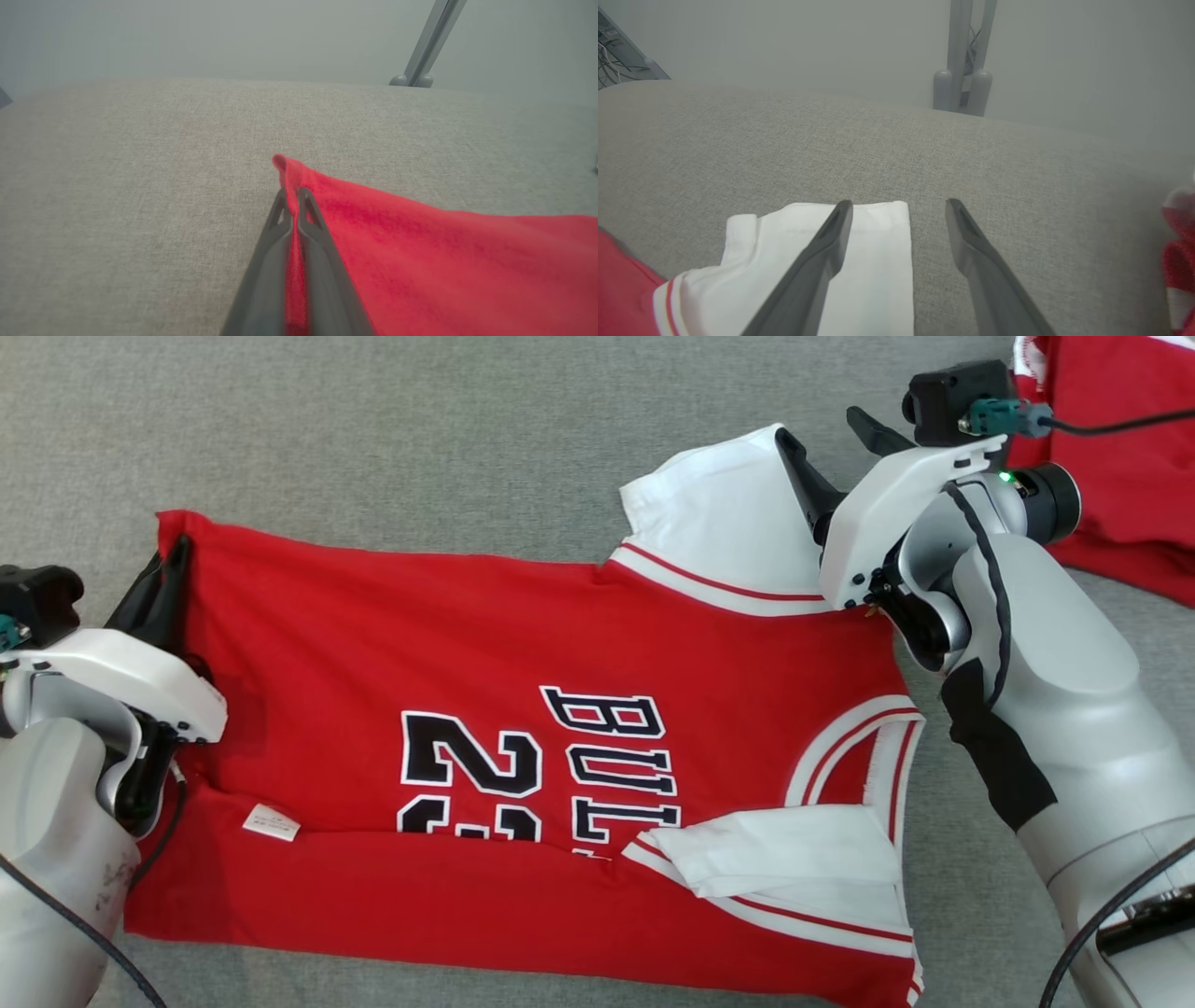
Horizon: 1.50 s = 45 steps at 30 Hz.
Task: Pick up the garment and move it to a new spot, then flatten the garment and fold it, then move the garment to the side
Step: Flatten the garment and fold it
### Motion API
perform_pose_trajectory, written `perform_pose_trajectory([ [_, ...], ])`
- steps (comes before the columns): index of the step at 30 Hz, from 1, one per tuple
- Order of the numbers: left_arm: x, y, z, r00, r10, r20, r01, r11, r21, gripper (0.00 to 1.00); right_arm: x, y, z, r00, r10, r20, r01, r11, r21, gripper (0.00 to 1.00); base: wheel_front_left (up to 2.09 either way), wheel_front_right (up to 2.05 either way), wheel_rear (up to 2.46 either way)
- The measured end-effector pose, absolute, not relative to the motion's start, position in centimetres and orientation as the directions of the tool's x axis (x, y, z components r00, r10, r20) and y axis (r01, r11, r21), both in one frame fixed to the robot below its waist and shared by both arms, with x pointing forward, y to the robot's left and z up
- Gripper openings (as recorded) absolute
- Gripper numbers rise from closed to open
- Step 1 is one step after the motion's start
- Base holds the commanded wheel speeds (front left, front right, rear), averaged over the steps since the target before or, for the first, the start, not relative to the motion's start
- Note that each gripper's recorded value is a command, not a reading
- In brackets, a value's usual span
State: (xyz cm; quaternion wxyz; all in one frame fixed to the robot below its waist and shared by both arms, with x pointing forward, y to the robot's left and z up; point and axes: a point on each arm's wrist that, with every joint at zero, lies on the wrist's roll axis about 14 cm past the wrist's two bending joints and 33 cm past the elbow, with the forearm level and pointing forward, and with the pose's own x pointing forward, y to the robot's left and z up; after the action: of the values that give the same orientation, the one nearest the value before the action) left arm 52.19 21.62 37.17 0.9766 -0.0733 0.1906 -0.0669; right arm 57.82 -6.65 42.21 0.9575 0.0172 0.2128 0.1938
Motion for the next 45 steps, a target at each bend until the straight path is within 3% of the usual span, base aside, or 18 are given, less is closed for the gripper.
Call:
perform_pose_trajectory([
  [15, 51.9, 21.3, 37.2, 0.923, -0.166, -0.347, 0.112, 0.979, -0.169, 0.00, 59.0, -5.3, 37.7, 0.760, 0.369, -0.535, -0.371, 0.922, 0.109, 1.00, 0.00, 0.00, 0.00],
  [16, 51.9, 21.3, 37.2, 0.923, -0.167, -0.348, 0.115, 0.980, -0.165, 0.00, 59.2, -5.2, 37.7, 0.759, 0.371, -0.535, -0.373, 0.921, 0.109, 0.94, 0.00, 0.00, 0.00],
  [17, 51.9, 21.3, 37.2, 0.923, -0.168, -0.347, 0.115, 0.979, -0.167, 0.00, 59.4, -5.0, 37.7, 0.761, 0.373, -0.531, -0.374, 0.921, 0.110, 0.47, 0.00, 0.00, 0.00],
  [19, 51.9, 21.3, 37.1, 0.923, -0.168, -0.346, 0.115, 0.979, -0.168, 0.00, 59.5, -4.6, 37.5, 0.762, 0.380, -0.525, -0.382, 0.918, 0.111, 0.00, 0.00, 0.00, 0.00],
  [34, 52.3, 21.6, 39.2, 0.940, -0.169, -0.296, 0.129, 0.980, -0.149, 0.00, 60.3, -4.4, 42.4, 0.857, 0.408, -0.315, -0.396, 0.912, 0.104, 0.00, 0.00, 0.00, 0.00],
  [45, 51.6, 21.8, 40.1, 0.946, -0.170, -0.274, 0.133, 0.980, -0.149, 0.00, 58.4, -3.3, 44.9, 0.870, 0.458, -0.182, -0.429, 0.886, 0.176, 0.00, 0.00, 0.00, 0.00],
])
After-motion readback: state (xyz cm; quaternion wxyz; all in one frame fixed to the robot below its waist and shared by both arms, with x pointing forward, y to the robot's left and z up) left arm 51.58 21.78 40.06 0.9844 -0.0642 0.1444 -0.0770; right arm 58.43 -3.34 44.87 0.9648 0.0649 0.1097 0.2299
